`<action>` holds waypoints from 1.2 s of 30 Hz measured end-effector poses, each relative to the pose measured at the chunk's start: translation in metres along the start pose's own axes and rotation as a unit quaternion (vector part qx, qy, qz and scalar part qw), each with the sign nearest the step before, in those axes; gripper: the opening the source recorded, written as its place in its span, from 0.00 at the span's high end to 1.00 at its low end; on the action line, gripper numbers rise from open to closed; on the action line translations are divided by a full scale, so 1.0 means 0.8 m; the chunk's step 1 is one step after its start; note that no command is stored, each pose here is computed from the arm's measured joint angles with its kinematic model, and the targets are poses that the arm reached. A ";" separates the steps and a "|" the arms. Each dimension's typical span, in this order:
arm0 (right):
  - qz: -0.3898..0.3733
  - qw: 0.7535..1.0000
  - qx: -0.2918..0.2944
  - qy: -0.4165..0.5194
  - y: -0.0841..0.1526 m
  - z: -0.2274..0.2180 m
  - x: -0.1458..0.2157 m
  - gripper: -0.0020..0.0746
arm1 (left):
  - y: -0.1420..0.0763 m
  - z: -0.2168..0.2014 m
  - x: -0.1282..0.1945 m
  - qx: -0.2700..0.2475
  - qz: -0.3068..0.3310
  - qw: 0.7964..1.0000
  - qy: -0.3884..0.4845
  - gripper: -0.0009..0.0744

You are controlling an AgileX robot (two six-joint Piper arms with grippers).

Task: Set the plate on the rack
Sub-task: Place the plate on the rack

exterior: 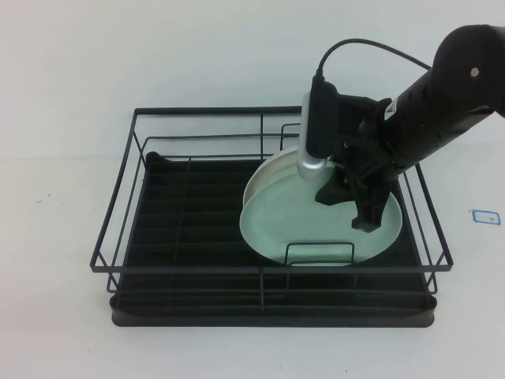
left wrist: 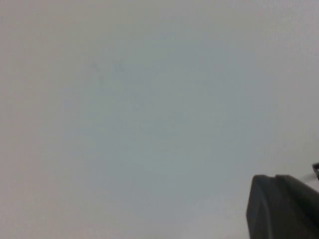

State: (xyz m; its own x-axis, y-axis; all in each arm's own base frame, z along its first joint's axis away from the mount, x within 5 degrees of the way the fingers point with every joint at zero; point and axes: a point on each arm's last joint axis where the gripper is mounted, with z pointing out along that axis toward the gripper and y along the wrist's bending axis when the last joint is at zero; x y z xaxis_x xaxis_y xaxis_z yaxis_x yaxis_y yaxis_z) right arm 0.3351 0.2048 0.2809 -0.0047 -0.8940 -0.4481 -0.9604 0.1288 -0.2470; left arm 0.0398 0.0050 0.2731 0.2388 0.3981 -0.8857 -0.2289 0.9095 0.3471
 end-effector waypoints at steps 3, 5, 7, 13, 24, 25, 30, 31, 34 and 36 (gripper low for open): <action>0.000 1.000 -0.002 0.000 0.000 0.002 0.000 0.77 | -0.004 -0.001 0.015 0.013 -0.050 0.997 0.054 0.99; 0.000 1.000 -0.001 0.001 0.000 0.002 0.001 0.77 | -0.010 -0.001 0.029 0.019 -0.085 0.993 0.082 0.99; 0.001 1.000 -0.002 0.001 0.000 0.003 0.001 0.76 | -0.018 -0.003 0.049 0.027 -0.097 0.989 0.106 0.99; 0.021 1.000 -0.006 0.003 0.000 0.005 0.001 0.54 | -0.036 -0.011 0.089 0.059 -0.096 0.976 0.186 0.99; 0.031 1.000 0.000 -0.007 0.003 -0.011 -0.003 0.44 | -0.045 -0.023 0.109 0.092 -0.098 0.948 0.288 0.99; 0.031 0.999 0.006 -0.012 0.003 -0.019 -0.005 0.44 | -0.045 -0.023 0.109 0.092 -0.099 0.948 0.288 0.99; 0.023 0.999 0.028 -0.033 0.013 -0.066 -0.014 0.44 | -0.045 -0.023 0.109 0.089 -0.107 0.948 0.287 0.99; 0.024 0.999 0.029 -0.035 0.017 -0.077 -0.015 0.43 | -0.045 -0.023 0.109 0.089 -0.107 0.948 0.287 0.99; 0.038 0.998 0.035 -0.046 0.028 -0.109 -0.018 0.43 | -0.045 -0.023 0.109 0.089 -0.107 0.948 0.287 0.99; 0.055 0.996 0.045 -0.058 0.036 -0.134 -0.020 0.43 | -0.045 -0.023 0.109 0.088 -0.107 0.948 0.286 0.99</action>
State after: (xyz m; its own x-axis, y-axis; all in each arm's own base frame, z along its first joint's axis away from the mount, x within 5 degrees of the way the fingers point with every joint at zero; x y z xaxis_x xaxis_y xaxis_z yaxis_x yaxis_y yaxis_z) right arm 0.2774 0.1770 0.3727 -0.0715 -0.8175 -0.5714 -0.9270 0.2659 -0.2644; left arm 0.0518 0.0046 0.1778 -0.3007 0.1177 -0.9464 -0.0593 0.9881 0.1417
